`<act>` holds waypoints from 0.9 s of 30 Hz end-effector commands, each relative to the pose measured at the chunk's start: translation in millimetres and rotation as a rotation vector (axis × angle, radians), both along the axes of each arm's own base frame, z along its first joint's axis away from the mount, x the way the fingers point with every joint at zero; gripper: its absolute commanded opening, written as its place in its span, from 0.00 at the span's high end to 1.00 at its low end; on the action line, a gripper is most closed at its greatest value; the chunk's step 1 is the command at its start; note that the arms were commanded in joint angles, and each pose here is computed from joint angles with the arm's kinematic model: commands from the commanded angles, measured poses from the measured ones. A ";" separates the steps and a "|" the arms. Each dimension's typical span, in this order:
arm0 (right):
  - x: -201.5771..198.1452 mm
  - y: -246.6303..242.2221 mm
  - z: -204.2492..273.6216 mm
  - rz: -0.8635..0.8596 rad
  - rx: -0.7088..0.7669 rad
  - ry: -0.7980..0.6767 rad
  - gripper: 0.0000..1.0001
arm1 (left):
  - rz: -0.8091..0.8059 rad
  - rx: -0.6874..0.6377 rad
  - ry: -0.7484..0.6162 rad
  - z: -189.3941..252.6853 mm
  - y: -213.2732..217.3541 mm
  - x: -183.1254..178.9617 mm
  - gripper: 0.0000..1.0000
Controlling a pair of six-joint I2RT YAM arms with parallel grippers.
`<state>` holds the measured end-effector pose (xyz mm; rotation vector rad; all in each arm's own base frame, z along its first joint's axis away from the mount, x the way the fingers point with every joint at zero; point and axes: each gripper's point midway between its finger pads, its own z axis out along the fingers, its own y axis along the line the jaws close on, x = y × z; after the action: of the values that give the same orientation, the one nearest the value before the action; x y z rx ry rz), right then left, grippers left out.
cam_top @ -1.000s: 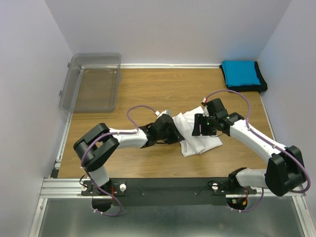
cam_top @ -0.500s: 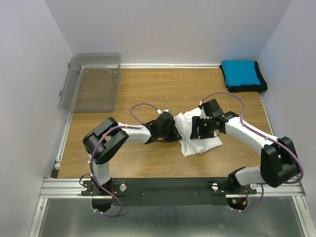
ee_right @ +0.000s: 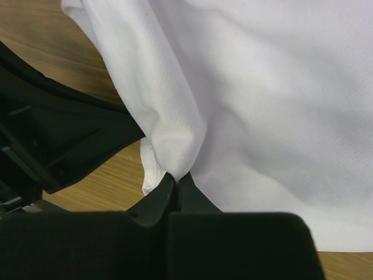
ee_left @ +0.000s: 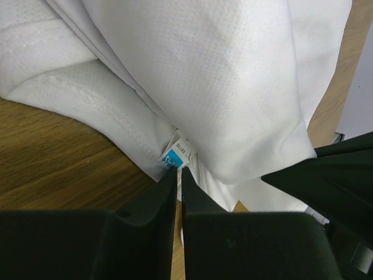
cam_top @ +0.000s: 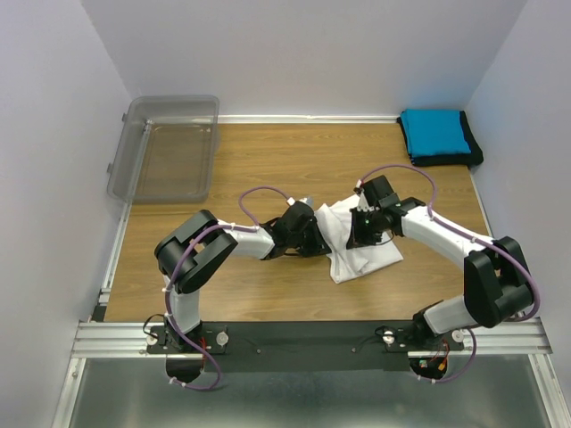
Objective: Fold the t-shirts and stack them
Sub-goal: Fold the tshirt
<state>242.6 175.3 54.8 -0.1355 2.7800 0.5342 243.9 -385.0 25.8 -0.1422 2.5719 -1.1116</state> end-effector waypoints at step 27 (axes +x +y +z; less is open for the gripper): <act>-1.2 32.8 27.1 0.009 0.197 -0.005 0.59 | 0.012 -0.019 0.001 11.2 5.8 -7.3 0.78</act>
<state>239.1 198.1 64.0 -0.0798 2.7643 0.7266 239.2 -387.1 27.3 -0.1400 2.5695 -1.1376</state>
